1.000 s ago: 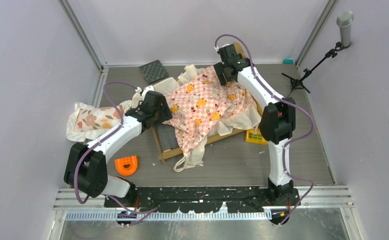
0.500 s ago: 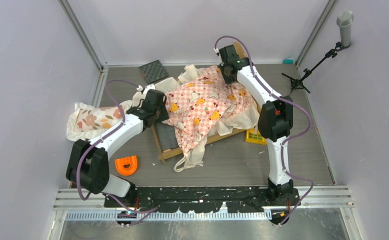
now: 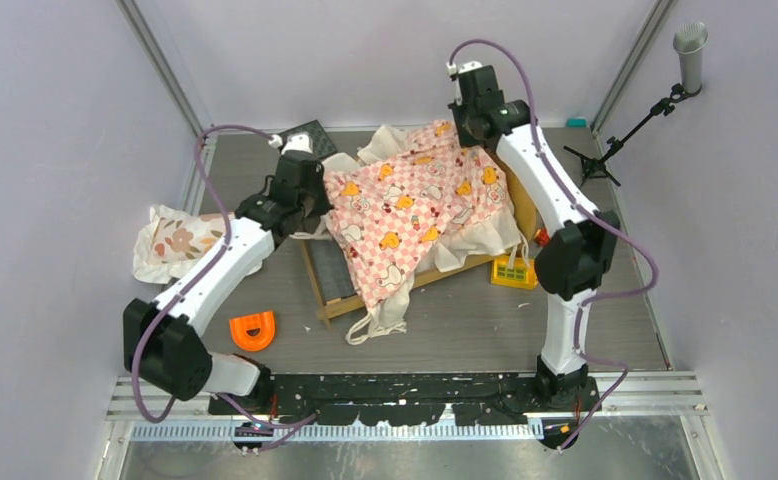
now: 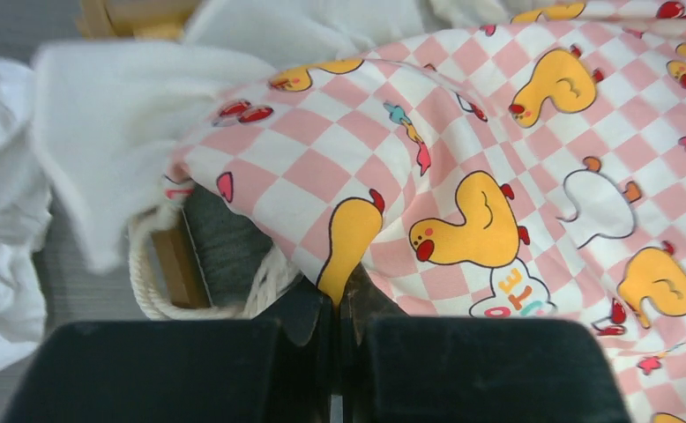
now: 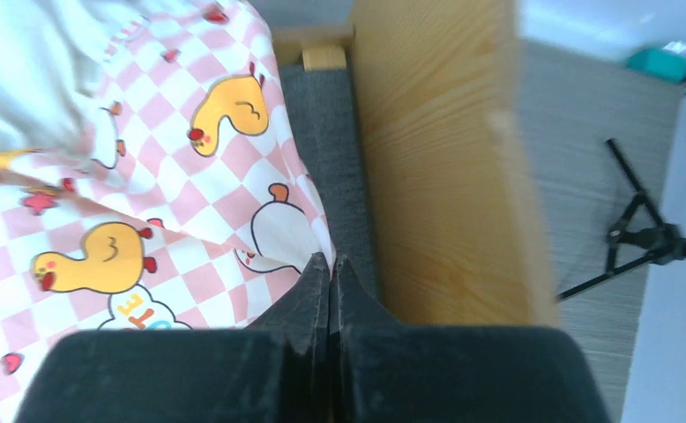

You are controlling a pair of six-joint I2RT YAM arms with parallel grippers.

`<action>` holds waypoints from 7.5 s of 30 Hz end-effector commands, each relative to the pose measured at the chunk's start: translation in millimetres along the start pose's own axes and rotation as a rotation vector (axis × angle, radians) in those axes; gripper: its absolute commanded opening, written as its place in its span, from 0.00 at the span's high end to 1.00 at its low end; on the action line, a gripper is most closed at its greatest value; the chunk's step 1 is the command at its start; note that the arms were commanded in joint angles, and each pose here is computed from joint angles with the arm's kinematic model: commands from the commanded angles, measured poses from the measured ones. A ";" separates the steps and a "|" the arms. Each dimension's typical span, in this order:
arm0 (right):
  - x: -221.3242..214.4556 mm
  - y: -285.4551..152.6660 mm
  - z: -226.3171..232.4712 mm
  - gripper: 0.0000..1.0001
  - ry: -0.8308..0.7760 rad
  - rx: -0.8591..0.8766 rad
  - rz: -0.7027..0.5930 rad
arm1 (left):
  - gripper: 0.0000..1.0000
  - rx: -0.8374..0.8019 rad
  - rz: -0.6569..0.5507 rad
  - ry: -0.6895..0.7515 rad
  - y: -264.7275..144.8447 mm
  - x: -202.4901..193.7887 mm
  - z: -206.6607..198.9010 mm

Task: Set up the pet bed
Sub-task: Adjust the mattress on the bed frame, then cross the ropes on the bed frame.

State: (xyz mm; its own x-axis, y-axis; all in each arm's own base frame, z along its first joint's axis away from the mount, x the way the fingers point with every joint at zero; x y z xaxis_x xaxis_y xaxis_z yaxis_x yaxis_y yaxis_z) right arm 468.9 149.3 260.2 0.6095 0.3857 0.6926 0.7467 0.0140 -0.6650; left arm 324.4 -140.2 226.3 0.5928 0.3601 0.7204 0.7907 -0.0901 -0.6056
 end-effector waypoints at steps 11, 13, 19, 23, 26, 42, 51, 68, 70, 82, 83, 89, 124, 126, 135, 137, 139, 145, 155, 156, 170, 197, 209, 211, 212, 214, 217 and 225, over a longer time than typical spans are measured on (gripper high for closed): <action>57.8 -224.0 -32.4 0.99 0.151 -0.004 -0.470 | 1.00 -0.205 -0.300 0.142 -160.0 98.7 -15.2; 56.6 -242.0 -32.4 0.99 0.155 0.006 -0.497 | 1.00 -0.212 -0.336 0.143 -180.6 105.8 -11.7; 50.4 -292.7 -35.5 0.99 0.187 0.049 -0.598 | 1.00 -0.249 -0.426 0.133 -243.4 119.9 0.1; 46.7 -310.7 -36.3 0.99 0.209 0.082 -0.646 | 1.00 -0.240 -0.460 0.148 -264.0 122.8 8.6; 44.8 -306.2 -35.0 0.99 0.214 0.078 -0.640 | 1.00 -0.189 -0.464 0.167 -261.2 122.2 15.6; 48.2 -203.0 -36.6 0.99 0.221 -0.244 -0.563 | 1.00 -0.023 -0.395 0.197 -128.1 114.6 11.2; 36.7 -109.0 -32.6 0.51 0.176 -0.329 -0.349 | 0.61 0.032 -0.253 0.152 -46.8 108.0 26.9; 19.4 -146.7 -17.9 0.26 0.182 -0.109 -0.317 | 0.06 0.036 -0.176 0.152 -80.7 90.8 37.2; 16.6 -131.3 -10.2 0.25 0.155 -0.085 -0.261 | 0.07 0.013 -0.144 0.158 -86.7 83.5 37.7; -21.4 -58.5 25.5 0.22 0.129 -0.011 -0.042 | 0.08 -0.037 -0.067 0.169 -102.9 44.0 52.5; -26.8 -53.7 27.4 0.22 0.134 -0.012 -0.029 | 0.09 -0.043 -0.059 0.159 -101.9 41.5 52.2; -51.6 -25.5 38.0 0.21 0.170 0.012 0.031 | 0.12 -0.091 -0.018 0.132 -95.3 31.0 47.9; -84.2 -69.4 5.3 0.99 0.245 -0.176 0.004 | 0.12 -0.085 -0.013 0.133 -96.9 25.5 51.7; -81.8 -82.5 -0.7 0.99 0.256 -0.187 -0.020 | 0.12 -0.094 -0.006 0.130 -96.4 24.8 50.5; -94.1 -106.5 -17.3 0.99 0.278 -0.293 -0.007 | 0.14 -0.115 0.025 0.124 -93.0 20.5 47.7; -95.6 -111.3 -19.4 0.99 0.292 -0.305 -0.015 | 0.14 -0.113 0.027 0.125 -92.4 20.3 48.0; -96.8 -116.3 -22.0 0.99 0.302 -0.316 -0.025 | 0.14 -0.135 0.042 0.127 -92.4 18.2 45.6; -102.8 -122.7 -28.2 0.99 0.301 -0.361 -0.019 | 0.15 -0.141 0.060 0.129 -89.5 16.7 44.3; -94.1 -131.4 -23.9 0.43 0.294 -0.281 -0.053 | 0.16 -0.168 0.081 0.124 -94.3 13.5 42.2; -90.9 -135.4 -23.3 0.40 0.300 -0.260 -0.071 | 0.16 -0.177 0.087 0.124 -96.5 11.9 42.0; -84.2 -206.5 106.7 0.29 0.123 0.201 -0.271 | 0.27 -0.267 0.205 -0.021 -143.5 -69.0 62.3; -135.2 -219.3 114.8 0.30 0.258 0.305 -0.268 | 0.43 0.024 0.170 0.224 -141.8 -211.8 55.1; -133.2 -224.2 118.0 0.31 0.291 0.351 -0.280 | 0.52 0.025 0.145 0.234 -125.1 -226.7 60.9; -134.4 -225.3 117.4 0.31 0.293 0.353 -0.279 | 0.57 0.005 0.139 0.227 -123.3 -228.0 58.4; -135.2 -225.7 116.8 0.31 0.296 0.353 -0.280 | 0.59 0.001 0.136 0.228 -122.1 -228.7 57.7; -136.2 -226.3 114.8 0.31 0.298 0.347 -0.283 | 0.63 -0.006 0.134 0.234 -120.1 -230.2 54.8; -137.0 -227.0 112.5 0.31 0.303 0.336 -0.289 | 0.70 -0.017 0.141 0.251 -118.9 -232.2 47.8; -142.6 -227.0 106.6 0.31 0.305 0.306 -0.286 | 1.00 0.033 0.148 0.329 -126.1 -222.2 43.3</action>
State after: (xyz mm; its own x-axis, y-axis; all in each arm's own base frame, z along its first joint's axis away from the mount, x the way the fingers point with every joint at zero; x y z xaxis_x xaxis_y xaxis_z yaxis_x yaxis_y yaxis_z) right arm 184.3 194.4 272.7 0.5088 0.0931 0.8558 0.7776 0.3769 -0.5033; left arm 79.3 -161.9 104.2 0.7599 0.0160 0.6499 0.6489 -0.0796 -0.7567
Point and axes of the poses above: each gripper's point midway between its finger pads, its own y axis out along the fingers, its own z axis along the line the jaws close on, x = y × z, the point moved 6 cm from there along -y, back along the fingers, and after that the axes turned 7 degrees about -y, right-handed, at the moved point
